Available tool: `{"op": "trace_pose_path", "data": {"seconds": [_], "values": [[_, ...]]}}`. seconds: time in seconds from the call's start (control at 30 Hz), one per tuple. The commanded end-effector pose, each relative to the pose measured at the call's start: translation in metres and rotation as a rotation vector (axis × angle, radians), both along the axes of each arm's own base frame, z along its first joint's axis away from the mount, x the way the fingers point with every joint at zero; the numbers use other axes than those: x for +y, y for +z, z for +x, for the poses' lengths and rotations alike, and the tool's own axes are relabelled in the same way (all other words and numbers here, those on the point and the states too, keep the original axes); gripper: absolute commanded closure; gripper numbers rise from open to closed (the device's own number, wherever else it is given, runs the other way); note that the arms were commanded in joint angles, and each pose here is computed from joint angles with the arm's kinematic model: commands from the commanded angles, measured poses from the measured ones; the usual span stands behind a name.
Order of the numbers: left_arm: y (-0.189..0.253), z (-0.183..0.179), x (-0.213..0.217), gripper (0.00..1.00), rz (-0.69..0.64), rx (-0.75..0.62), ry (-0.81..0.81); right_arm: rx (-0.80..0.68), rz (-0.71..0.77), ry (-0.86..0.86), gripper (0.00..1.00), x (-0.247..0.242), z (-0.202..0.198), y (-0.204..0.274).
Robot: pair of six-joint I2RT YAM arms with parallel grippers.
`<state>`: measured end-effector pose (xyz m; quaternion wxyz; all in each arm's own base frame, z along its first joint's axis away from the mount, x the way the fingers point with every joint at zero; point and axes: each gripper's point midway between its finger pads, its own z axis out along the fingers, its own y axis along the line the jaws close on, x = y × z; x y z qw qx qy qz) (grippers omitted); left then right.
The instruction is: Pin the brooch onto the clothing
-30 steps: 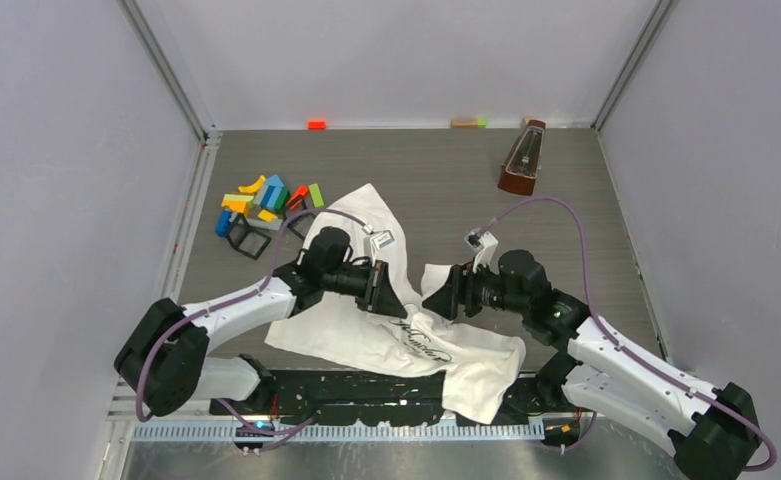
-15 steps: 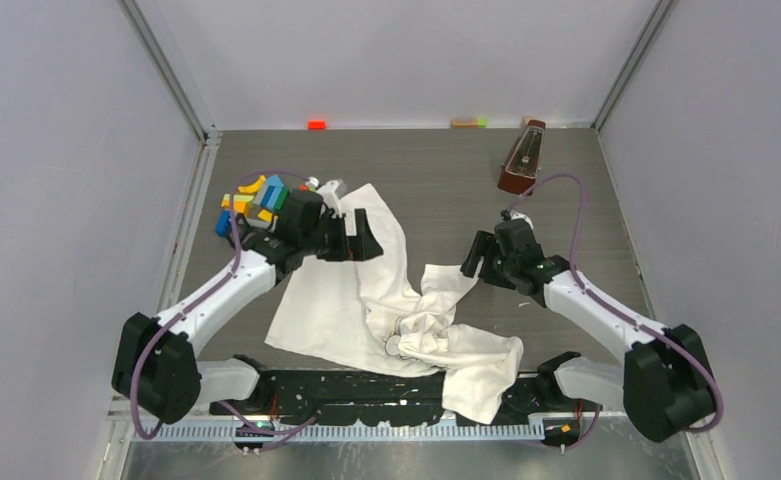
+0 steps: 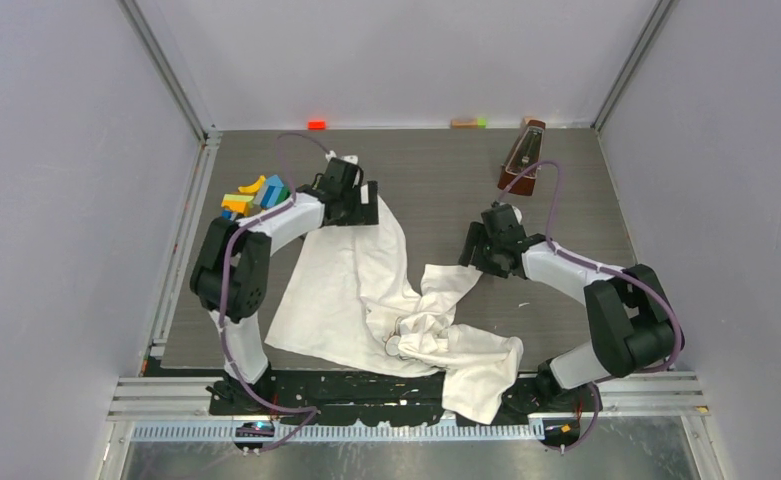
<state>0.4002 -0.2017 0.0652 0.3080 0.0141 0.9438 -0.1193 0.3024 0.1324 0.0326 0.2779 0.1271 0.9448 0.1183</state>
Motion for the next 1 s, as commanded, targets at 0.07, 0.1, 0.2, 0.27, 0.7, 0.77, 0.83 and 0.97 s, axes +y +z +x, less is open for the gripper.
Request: {"op": "trace_pose_path", "data": {"seconds": [0.07,0.1,0.2,0.27,0.7,0.77,0.83,0.97], "values": [[0.019,0.075,-0.001,0.00,0.153,-0.148,0.022,-0.059,-0.009,-0.017,0.37,0.001,0.023,0.007],[0.017,0.081,-0.002,0.00,0.169,-0.146,0.018,-0.055,-0.009,-0.018,0.44,0.001,0.023,0.005],[0.009,0.099,-0.008,0.00,0.191,-0.150,0.008,-0.054,-0.006,-0.020,0.54,0.002,0.024,0.005],[0.002,0.107,-0.009,0.00,0.222,-0.137,0.002,-0.056,-0.004,-0.020,0.58,0.002,0.025,0.006],[-0.027,0.140,-0.017,0.16,0.339,-0.128,-0.067,-0.051,0.015,-0.018,0.73,0.004,0.022,0.002],[-0.034,0.137,-0.015,0.22,0.358,-0.110,-0.076,-0.051,0.018,-0.022,0.75,0.004,0.021,0.002],[-0.040,0.134,-0.012,0.28,0.371,-0.088,-0.080,-0.052,0.019,-0.024,0.76,0.003,0.020,0.001],[-0.053,0.125,-0.012,0.39,0.367,-0.047,-0.088,-0.060,0.020,-0.025,0.79,0.002,0.020,0.003]]}}
